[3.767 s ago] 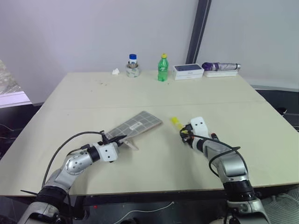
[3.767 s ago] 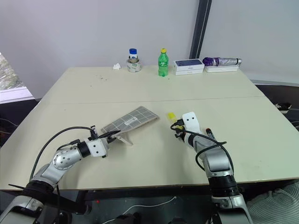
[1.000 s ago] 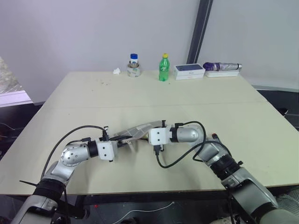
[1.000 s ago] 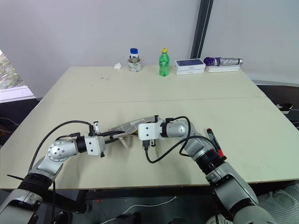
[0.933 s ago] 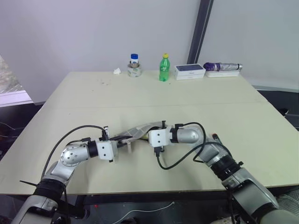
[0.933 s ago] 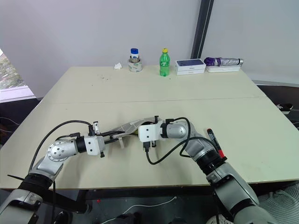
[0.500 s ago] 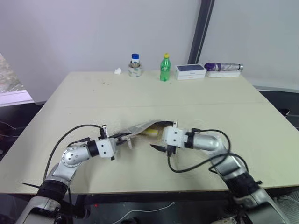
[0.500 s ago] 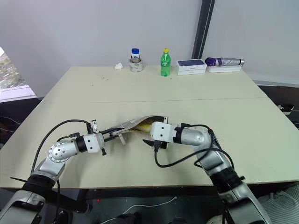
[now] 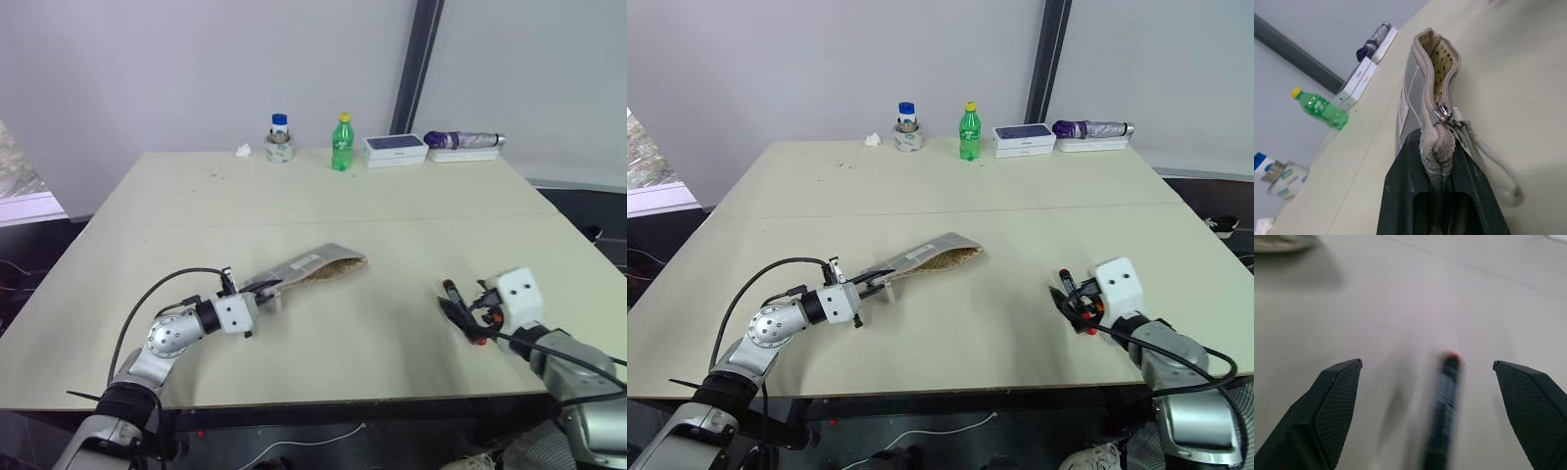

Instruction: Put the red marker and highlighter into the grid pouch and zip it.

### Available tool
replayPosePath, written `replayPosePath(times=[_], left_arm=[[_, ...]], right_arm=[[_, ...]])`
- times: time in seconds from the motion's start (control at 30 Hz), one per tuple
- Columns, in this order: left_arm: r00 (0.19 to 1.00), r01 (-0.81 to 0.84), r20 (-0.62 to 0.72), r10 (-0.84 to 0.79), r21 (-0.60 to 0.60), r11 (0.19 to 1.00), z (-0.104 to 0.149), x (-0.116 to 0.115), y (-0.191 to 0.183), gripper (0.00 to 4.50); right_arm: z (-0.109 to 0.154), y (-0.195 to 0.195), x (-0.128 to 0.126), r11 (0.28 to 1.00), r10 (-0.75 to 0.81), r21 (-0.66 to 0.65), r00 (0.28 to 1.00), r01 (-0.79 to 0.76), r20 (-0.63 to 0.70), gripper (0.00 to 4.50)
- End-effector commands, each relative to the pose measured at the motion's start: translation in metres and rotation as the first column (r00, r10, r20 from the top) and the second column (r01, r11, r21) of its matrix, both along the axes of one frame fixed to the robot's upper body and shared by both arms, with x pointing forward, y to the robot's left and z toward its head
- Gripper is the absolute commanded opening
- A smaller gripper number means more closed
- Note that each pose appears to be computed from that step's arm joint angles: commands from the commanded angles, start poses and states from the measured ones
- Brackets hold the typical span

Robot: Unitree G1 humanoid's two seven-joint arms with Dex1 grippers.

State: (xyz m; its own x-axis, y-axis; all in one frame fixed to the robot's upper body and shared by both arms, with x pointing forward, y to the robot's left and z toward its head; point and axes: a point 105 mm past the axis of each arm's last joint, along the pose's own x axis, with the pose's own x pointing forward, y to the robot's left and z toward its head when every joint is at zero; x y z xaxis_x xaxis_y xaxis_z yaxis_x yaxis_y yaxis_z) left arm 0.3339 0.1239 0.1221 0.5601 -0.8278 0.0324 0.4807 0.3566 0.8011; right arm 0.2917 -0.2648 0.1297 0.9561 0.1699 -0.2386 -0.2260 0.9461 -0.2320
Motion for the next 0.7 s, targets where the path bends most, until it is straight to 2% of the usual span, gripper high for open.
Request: replayPosePath(times=[0.03, 0.13, 0.23, 0.37, 0.43, 0.47, 0.57, 0.67, 0.7], left_arm=[[0.999, 0.019, 0.048, -0.018, -0.005, 1.0, 0.012, 0.004, -0.003, 0.0], [0.998, 0.029, 0.063, -0.029, -0.001, 1.0, 0.016, 0.006, -0.006, 0.0], [0.997, 0.034, 0.072, -0.034, 0.002, 0.999, 0.019, 0.007, -0.007, 0.0], [0.997, 0.029, 0.074, -0.029, 0.003, 1.0, 0.02, 0.007, -0.005, 0.0], [0.997, 0.026, 0.073, -0.026, 0.006, 1.0, 0.019, 0.006, -0.004, 0.0], [0.997, 0.025, 0.073, -0.026, 0.007, 1.0, 0.019, 0.006, -0.004, 0.0], [0.997, 0.025, 0.075, -0.026, 0.009, 1.0, 0.019, 0.006, -0.004, 0.0], [0.996, 0.027, 0.082, -0.028, 0.01, 1.0, 0.022, 0.007, -0.005, 0.0], [0.996, 0.028, 0.086, -0.029, 0.01, 1.0, 0.024, 0.007, -0.005, 0.0]], right_arm=[[-0.009, -0.004, -0.01, 0.998, -0.02, 0.063, 0.997, 0.025, -0.079, 4.45], [-0.028, -0.018, -0.014, 0.988, -0.114, 0.088, 0.978, 0.131, -0.172, 4.45], [-0.037, -0.018, -0.016, 0.975, -0.125, 0.155, 0.966, 0.162, -0.225, 3.7], [-0.023, 0.001, -0.008, 0.985, -0.017, 0.166, 0.983, 0.048, -0.183, 1.65], [-0.01, 0.021, -0.004, 0.982, 0.092, 0.174, 0.987, -0.068, -0.131, 0.59], [-0.006, 0.029, -0.004, 0.978, 0.14, 0.171, 0.983, -0.119, -0.116, 0.32], [0.009, 0.059, -0.006, 0.941, 0.294, 0.191, 0.955, -0.28, -0.047, 0.33], [0.018, 0.089, -0.01, 0.89, 0.449, 0.105, 0.894, -0.445, -0.018, 0.33], [0.016, 0.096, -0.008, 0.868, 0.497, 0.024, 0.867, -0.497, -0.026, 0.33]])
